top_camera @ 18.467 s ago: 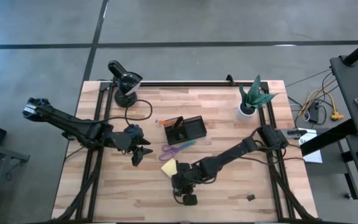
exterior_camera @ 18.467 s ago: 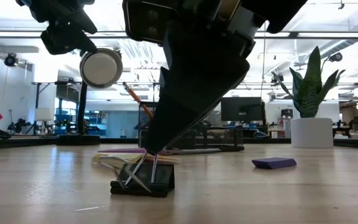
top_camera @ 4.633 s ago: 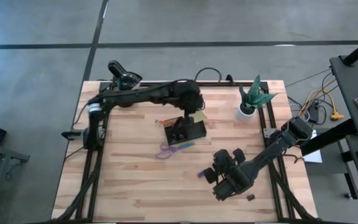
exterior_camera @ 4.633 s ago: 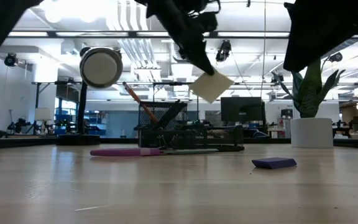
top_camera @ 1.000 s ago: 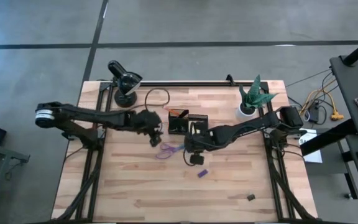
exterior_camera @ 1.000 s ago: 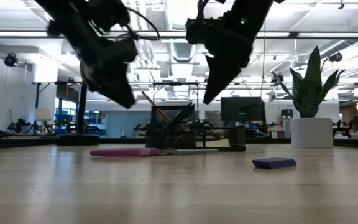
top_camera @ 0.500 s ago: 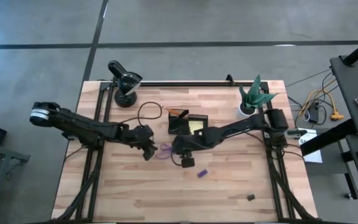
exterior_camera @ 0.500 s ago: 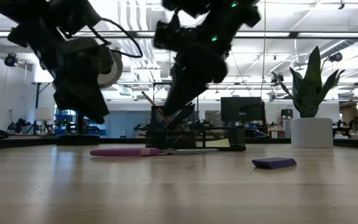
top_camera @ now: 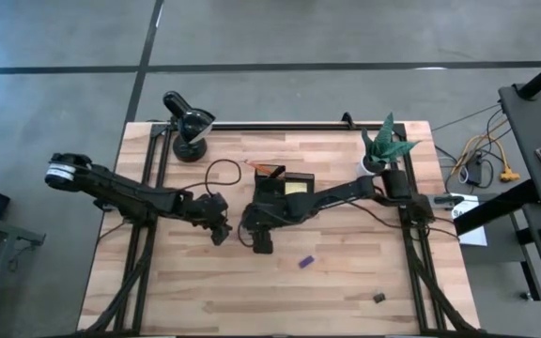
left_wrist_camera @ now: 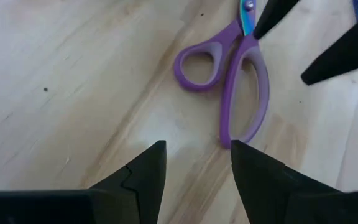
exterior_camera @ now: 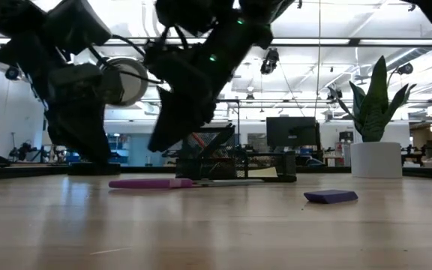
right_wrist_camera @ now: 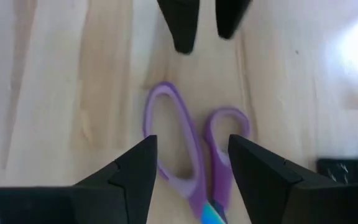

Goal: Pick and place office supplies into organizer
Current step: Put the purple scissors into the black desk organizer

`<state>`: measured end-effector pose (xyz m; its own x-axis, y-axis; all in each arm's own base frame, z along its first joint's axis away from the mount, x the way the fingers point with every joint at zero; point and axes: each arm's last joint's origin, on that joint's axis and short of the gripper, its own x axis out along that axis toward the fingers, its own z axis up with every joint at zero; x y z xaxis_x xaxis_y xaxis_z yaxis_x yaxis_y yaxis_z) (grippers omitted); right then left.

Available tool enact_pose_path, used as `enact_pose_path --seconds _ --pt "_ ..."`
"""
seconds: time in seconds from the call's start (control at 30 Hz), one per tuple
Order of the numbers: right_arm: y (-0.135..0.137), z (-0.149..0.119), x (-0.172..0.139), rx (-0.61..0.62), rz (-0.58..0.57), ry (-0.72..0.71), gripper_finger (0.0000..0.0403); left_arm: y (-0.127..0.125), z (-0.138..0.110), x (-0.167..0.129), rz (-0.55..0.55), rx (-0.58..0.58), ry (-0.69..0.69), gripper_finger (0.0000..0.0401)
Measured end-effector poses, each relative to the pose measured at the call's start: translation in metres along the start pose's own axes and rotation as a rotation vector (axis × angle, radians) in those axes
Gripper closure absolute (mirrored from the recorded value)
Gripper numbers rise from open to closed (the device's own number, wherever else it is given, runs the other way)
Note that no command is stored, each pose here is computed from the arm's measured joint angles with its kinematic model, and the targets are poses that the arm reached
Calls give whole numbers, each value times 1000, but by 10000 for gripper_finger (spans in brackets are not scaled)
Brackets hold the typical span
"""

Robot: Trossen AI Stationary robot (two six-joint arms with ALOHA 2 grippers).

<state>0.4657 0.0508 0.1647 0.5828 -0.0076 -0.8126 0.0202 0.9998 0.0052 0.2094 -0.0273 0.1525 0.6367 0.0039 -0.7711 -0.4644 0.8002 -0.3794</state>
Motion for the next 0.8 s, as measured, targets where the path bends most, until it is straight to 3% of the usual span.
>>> enact_pose_path --seconds 0.4,0.8 --pt "-5 5 34 -21 -21 83 211 -3 -1 -11 -34 15 -17 239" --pt "-8 -7 41 -49 4 125 229 4 -7 -34 -95 11 -100 239"
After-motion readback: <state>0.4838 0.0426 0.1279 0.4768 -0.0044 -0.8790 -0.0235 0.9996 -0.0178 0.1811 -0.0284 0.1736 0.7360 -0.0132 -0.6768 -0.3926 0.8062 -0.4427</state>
